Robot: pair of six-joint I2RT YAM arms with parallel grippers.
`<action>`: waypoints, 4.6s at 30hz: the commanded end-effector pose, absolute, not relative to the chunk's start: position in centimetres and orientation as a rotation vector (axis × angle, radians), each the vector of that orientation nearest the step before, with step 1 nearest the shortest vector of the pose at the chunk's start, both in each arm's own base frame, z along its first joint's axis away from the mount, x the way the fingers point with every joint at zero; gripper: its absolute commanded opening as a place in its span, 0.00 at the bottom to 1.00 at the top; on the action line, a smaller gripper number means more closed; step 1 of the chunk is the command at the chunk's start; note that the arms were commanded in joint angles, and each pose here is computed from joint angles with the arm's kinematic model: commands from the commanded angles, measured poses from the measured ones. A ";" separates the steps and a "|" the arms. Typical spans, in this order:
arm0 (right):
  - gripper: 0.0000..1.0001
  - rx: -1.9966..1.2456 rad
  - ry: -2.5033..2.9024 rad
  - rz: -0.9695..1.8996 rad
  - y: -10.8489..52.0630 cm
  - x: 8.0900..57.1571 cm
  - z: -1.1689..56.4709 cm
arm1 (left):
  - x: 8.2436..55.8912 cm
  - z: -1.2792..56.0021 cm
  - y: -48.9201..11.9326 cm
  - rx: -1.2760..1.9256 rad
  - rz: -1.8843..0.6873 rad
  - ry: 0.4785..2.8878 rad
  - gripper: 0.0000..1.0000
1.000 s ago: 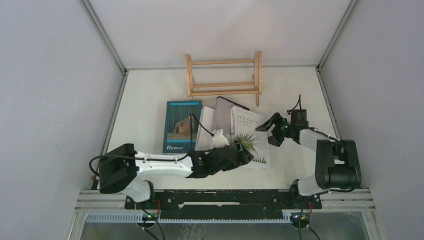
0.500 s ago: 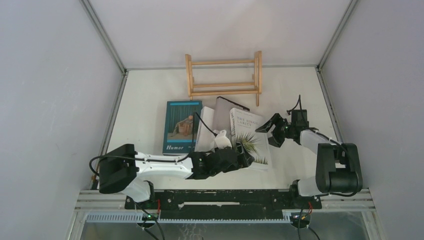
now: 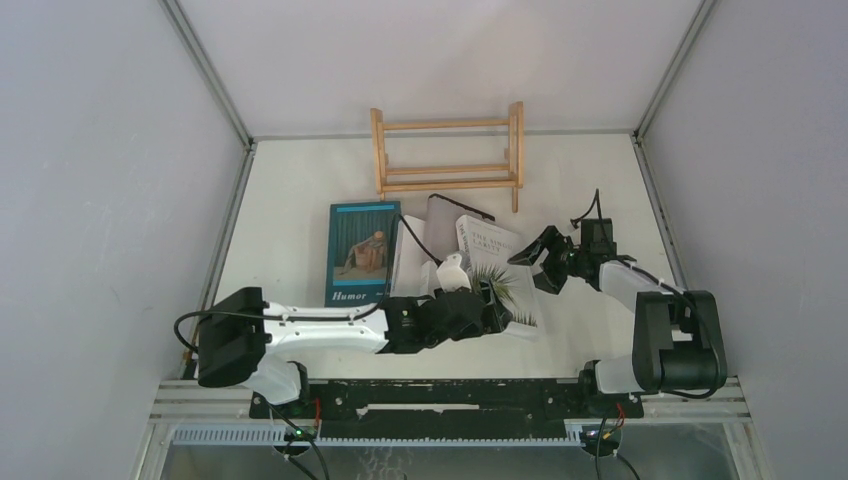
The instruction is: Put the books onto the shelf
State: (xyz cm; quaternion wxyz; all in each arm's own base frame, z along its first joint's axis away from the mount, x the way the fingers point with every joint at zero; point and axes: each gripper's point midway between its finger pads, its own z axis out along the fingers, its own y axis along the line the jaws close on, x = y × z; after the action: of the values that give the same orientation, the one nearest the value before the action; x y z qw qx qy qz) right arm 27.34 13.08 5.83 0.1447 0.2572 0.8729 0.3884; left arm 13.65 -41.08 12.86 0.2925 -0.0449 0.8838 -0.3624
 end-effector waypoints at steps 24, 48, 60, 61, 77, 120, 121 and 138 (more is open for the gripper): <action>0.80 0.679 2.533 1.187 13.8 25.2 5.8 | 14.5 18.1 -43.8 -0.043 -0.951 2.317 0.58; 0.83 0.729 2.451 1.198 12.5 25.9 6.8 | 15.2 19.1 -42.9 0.275 -0.661 2.341 0.45; 0.84 0.756 2.380 1.085 10.8 26.3 8.5 | 14.4 19.3 -43.9 0.347 -0.680 2.359 0.66; 0.84 0.761 2.373 1.068 10.6 26.4 8.7 | 14.4 19.5 -44.0 0.352 -0.685 2.358 0.66; 0.86 0.779 2.203 0.857 7.8 27.4 14.5 | 13.7 20.6 -44.4 0.403 -0.734 2.332 0.70; 0.87 0.425 2.437 0.135 14.9 27.8 19.5 | 14.6 28.2 -30.2 0.171 -0.819 2.007 0.89; 0.87 0.425 2.446 0.122 15.0 27.9 19.2 | 14.6 28.3 -29.8 0.163 -0.821 2.001 0.90; 0.78 0.357 2.573 -0.077 15.8 28.3 14.6 | 15.2 27.4 -26.0 0.091 -0.797 1.960 0.92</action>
State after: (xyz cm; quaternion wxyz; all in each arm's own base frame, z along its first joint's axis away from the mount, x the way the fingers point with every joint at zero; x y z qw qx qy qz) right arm 27.39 15.59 13.40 0.2489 0.1249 0.9600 -0.0279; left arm 14.49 -27.02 27.06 0.4697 0.0514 0.8167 -0.3312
